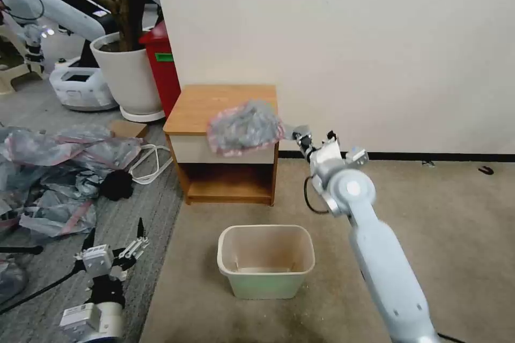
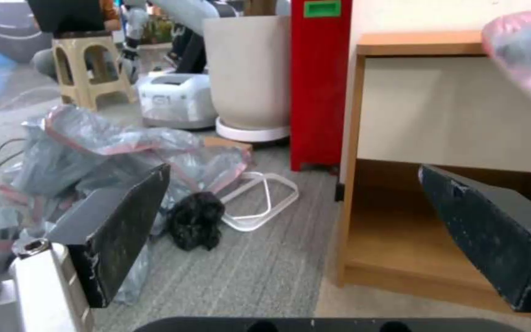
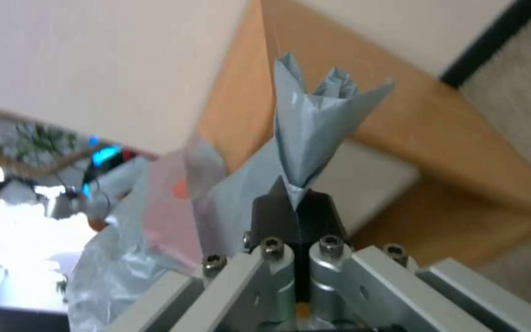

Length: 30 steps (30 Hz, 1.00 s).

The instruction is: Pick up the garbage bag from the table and place it over the trash can.

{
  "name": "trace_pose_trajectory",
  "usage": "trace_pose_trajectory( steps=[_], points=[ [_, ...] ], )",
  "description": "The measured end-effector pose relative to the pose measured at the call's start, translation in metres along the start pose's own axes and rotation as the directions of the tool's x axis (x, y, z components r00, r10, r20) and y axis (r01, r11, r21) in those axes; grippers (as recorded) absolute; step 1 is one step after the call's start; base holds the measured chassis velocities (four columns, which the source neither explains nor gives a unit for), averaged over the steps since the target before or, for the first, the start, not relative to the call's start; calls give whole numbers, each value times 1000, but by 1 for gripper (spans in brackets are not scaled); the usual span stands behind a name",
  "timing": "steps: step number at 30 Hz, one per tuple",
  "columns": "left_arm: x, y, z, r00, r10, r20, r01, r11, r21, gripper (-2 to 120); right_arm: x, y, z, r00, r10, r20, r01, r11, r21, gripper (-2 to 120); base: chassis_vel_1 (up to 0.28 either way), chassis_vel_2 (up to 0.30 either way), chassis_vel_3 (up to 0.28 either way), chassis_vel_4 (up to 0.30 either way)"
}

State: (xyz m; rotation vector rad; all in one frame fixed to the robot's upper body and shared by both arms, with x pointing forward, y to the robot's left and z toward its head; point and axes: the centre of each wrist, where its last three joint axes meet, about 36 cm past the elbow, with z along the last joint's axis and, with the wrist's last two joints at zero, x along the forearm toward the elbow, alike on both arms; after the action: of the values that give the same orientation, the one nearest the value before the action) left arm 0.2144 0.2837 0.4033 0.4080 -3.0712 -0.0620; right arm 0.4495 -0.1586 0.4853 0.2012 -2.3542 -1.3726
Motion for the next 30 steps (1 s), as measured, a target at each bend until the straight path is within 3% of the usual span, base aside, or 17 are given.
trace_pose_trajectory(
  steps=[5,9,14,30],
  points=[
    [-1,0,0,1000,2,1,-2,1000,-2,100,26,1,18,999,9,-40,-8,999,34,0,0,0,0,0],
    [-4,0,1,1000,3,5,-3,1000,-2,100,88,-1,67,992,51,-118,-37,993,116,0,0,0,0,0],
    [-6,0,3,1000,5,1,-5,1000,-2,100,120,-12,100,979,125,-162,-97,980,171,0,0,0,0,0],
    [-6,-1,3,1000,6,3,-6,1000,4,100,136,-36,151,977,184,-110,-131,919,372,0,0,0,0,0]
  ],
)
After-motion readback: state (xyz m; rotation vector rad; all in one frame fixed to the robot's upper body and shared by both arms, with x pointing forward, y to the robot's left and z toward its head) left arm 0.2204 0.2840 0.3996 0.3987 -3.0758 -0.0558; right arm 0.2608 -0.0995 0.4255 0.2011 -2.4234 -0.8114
